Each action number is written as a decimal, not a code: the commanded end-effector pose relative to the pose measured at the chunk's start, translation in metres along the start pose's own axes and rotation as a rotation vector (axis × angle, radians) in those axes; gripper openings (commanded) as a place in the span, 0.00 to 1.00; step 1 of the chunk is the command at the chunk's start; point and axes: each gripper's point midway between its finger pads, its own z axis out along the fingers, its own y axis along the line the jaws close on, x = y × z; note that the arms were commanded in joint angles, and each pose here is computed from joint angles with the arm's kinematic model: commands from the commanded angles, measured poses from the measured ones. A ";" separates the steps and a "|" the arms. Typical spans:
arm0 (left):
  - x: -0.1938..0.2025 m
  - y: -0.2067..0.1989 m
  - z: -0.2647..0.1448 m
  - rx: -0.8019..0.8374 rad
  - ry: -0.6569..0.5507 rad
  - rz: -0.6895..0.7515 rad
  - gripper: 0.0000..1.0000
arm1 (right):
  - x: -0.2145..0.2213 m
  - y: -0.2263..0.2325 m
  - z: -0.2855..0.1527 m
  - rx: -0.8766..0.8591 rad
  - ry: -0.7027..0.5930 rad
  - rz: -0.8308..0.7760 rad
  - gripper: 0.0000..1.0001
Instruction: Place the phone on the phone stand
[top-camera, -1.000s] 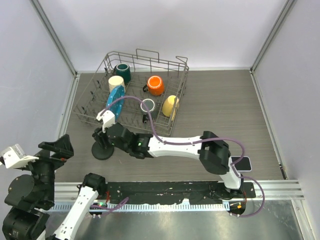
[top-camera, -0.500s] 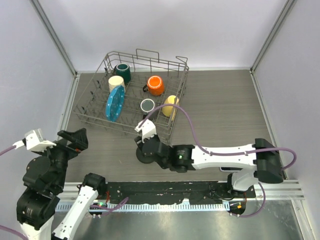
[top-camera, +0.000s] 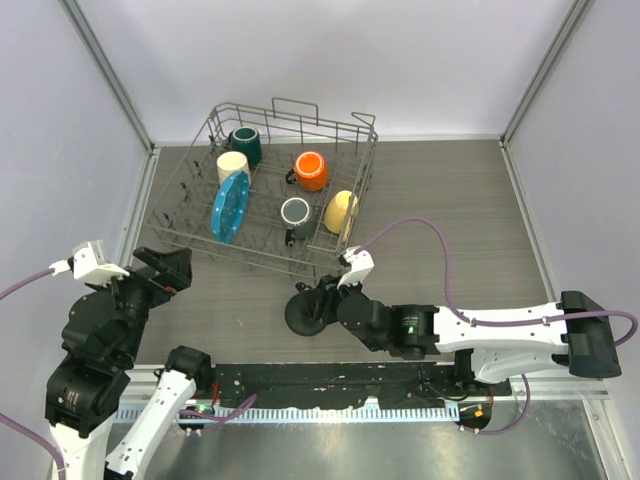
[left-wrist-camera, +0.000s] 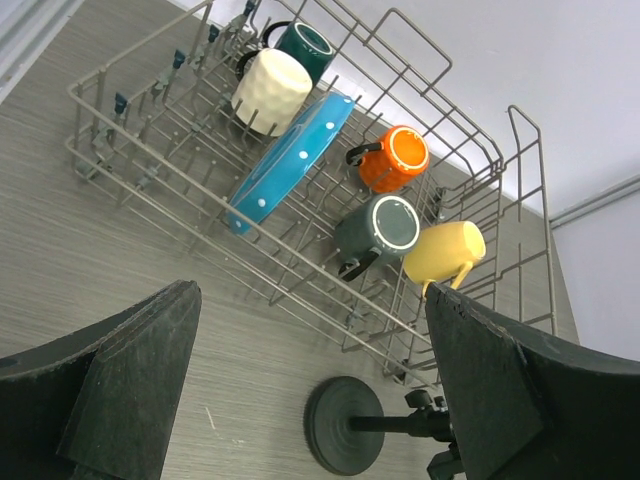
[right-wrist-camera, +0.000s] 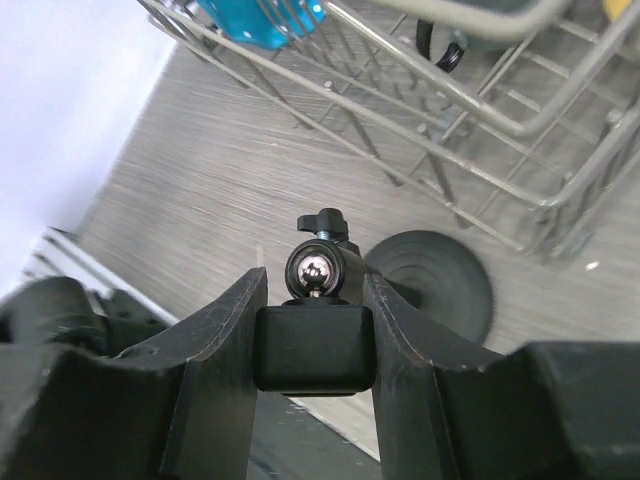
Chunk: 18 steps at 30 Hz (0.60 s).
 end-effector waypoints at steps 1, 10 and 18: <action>-0.004 -0.014 0.006 0.052 -0.009 -0.031 0.98 | 0.011 0.020 0.000 -0.095 0.001 0.423 0.01; 0.001 -0.019 0.007 0.070 0.014 -0.043 0.98 | 0.014 0.043 0.002 -0.341 0.075 0.859 0.00; 0.004 -0.015 0.003 0.068 0.016 -0.044 0.98 | 0.016 0.038 0.005 -0.427 0.120 1.022 0.01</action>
